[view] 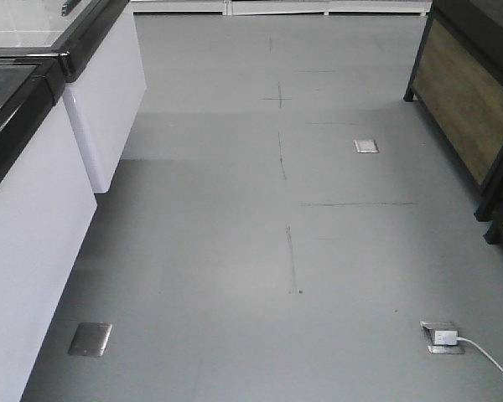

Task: Left arm holds basket, right arm returns cookies
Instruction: 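Grasp the light-blue basket handle with the left gripper and lift it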

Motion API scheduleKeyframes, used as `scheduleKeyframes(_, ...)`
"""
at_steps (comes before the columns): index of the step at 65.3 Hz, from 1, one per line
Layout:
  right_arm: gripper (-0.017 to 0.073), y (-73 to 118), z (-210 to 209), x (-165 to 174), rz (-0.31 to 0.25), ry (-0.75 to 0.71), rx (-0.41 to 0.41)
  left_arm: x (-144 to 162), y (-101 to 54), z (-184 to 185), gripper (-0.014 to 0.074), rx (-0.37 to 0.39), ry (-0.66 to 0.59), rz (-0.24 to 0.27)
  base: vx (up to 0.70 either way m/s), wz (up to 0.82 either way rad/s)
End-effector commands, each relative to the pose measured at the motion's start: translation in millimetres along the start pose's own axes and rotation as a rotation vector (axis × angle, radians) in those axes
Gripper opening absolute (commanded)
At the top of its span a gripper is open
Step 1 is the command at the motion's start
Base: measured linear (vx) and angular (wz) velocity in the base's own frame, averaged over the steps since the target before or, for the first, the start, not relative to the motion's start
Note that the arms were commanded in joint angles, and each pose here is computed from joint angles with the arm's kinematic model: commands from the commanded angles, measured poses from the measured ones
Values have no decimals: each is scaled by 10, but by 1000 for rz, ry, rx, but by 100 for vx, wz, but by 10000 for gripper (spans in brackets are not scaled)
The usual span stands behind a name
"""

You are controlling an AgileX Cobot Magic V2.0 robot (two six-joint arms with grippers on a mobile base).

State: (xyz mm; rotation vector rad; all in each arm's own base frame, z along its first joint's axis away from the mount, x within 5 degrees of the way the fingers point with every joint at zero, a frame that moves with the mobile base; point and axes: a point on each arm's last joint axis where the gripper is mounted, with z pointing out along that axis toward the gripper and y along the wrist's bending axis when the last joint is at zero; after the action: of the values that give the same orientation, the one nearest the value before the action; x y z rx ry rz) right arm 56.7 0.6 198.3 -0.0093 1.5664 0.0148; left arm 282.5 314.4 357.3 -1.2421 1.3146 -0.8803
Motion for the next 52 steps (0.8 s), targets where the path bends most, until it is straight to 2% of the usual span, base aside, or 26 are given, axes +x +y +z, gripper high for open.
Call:
scheduleKeyframes(1, -6, 8, -4, -15, -16, -69, -8, 18, -282, -59, 447, 145, 13, -30, 0, 0)
scheduleKeyframes(11, -6, 8, -4, -15, -16, -69, -8, 31, -215, -18, 321, 156, 53, -63, 0, 0)
scheduleKeyframes(24, -6, 8, -4, -15, -16, -69, -8, 33, -224, -31, -10, 156, 56, -69, 0, 0)
scheduleKeyframes(36, -6, 8, -4, -15, -16, -69, -8, -40, -282, -179, -8, 172, 35, -38, 0, 0)
scheduleKeyframes(40, -6, 8, -4, -15, -16, -69, -8, -36, -362, -238, -7, 194, 23, -29, 0, 0)
scheduleKeyframes(47, -6, 8, -4, -15, -16, -69, -8, -23, -559, -343, -8, 308, 5, -22, 0, 0)
scheduleKeyframes(52, -6, 8, -4, -15, -16, -69, -8, 53, -700, -370, -8, 336, 26, 10, 0, 0)
